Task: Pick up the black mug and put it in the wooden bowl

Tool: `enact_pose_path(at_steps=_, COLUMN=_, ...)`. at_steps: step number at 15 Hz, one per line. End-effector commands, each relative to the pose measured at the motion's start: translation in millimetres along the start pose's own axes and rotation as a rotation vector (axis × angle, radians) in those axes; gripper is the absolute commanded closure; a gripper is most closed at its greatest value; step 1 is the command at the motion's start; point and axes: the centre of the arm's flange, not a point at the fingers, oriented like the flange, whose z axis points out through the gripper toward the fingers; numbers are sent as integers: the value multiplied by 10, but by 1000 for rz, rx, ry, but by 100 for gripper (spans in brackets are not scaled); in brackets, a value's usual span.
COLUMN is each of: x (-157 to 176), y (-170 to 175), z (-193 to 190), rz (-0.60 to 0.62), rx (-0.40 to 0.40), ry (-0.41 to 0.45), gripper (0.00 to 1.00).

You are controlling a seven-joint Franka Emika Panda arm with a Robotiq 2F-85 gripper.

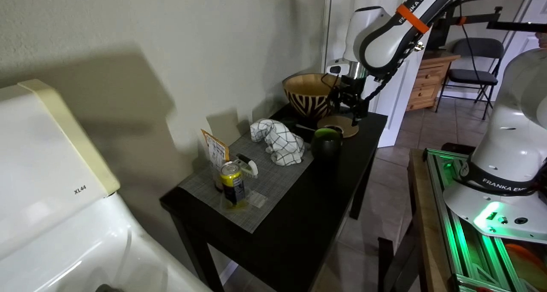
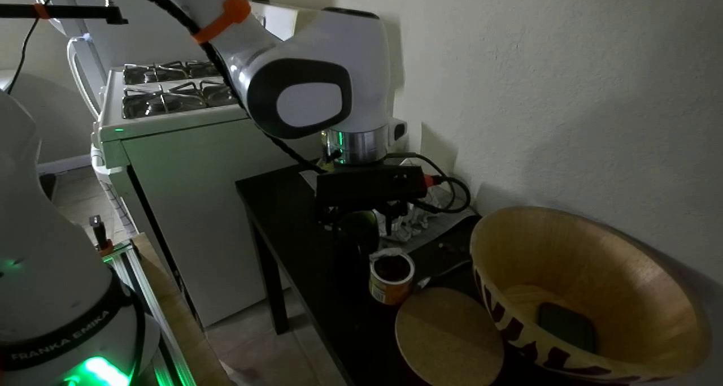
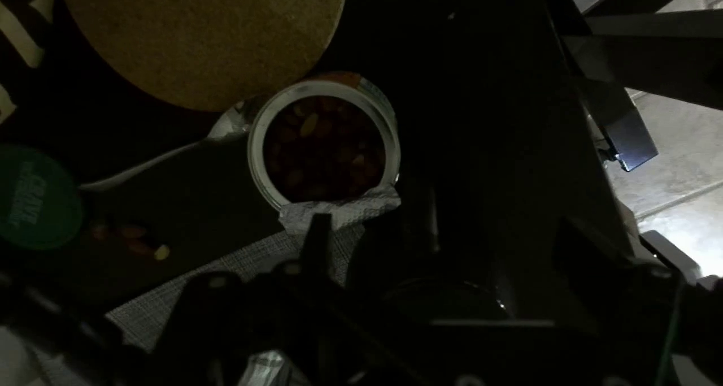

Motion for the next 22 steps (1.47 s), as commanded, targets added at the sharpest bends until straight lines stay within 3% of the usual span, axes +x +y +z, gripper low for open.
enact_pose_path(at_steps=1, x=70, y=-22, z=283, rz=-66, rx=29, ry=8, gripper=0)
enact_pose_path(at_steps=6, x=101, y=-24, z=536, rz=-89, rx=57, ry=20, gripper=0)
enact_pose_path(at_steps=10, x=170, y=-11, z=634, rz=-76, rx=31, ry=19, gripper=20)
enact_pose_path(at_steps=12, x=212, y=1, z=663, rz=-79, rx=17, ry=15, gripper=37)
enact_pose_path(at_steps=17, x=296, y=42, z=674, rz=-82, rx=-17, ry=25, gripper=41)
enact_pose_path(at_steps=19, x=302, y=39, z=670, rz=-80, rx=-19, ry=30, gripper=54)
enact_pose_path(at_steps=20, x=310, y=32, z=666, rz=-81, rx=-21, ry=33, gripper=72)
enact_pose_path(at_steps=22, x=317, y=19, z=652, rz=-81, rx=-23, ry=38, gripper=89)
